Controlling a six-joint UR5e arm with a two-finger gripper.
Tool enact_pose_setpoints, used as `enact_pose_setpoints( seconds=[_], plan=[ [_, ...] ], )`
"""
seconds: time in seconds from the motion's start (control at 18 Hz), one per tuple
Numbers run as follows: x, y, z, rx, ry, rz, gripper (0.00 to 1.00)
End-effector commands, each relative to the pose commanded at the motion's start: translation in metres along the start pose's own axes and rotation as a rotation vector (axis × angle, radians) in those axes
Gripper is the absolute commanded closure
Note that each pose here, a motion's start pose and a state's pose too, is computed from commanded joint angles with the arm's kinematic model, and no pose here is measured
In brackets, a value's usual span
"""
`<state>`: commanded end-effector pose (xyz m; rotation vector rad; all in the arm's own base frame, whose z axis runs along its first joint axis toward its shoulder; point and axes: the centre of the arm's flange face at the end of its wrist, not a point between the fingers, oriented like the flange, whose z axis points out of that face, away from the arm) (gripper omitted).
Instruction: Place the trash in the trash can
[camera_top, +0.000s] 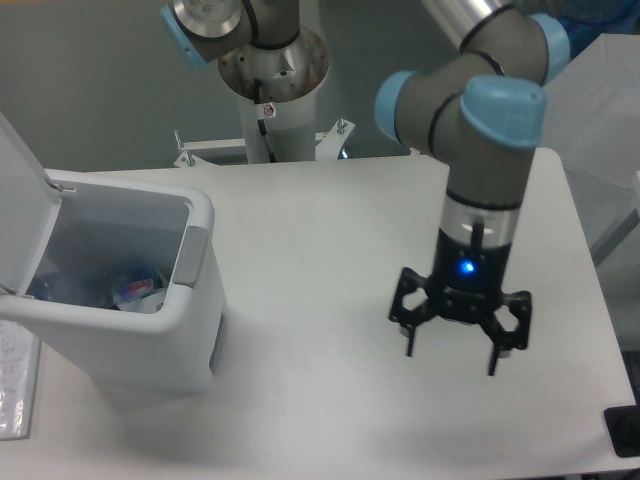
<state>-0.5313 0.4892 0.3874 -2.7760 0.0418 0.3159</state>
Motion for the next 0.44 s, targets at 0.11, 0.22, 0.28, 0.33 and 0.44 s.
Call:
enact_pose_setpoints(
  seconds=[0.11,0.22,0.28,0.33,0.44],
  plan=[
    [-0.002,0.009,0.002,-0.087,0.044,0.090,0.00],
    [-0.004,0.015,0.006,-0.167,0.092,0.162,0.00],
    [-0.006,0.015,0.005,-0.184,0.100,0.189,0.00],
    [-0.007,0.015,0.005,-0.193,0.107,0.210,0.00],
    [-0.005,0.019,0.008,-0.210,0.114,0.234,0.00]
  ],
)
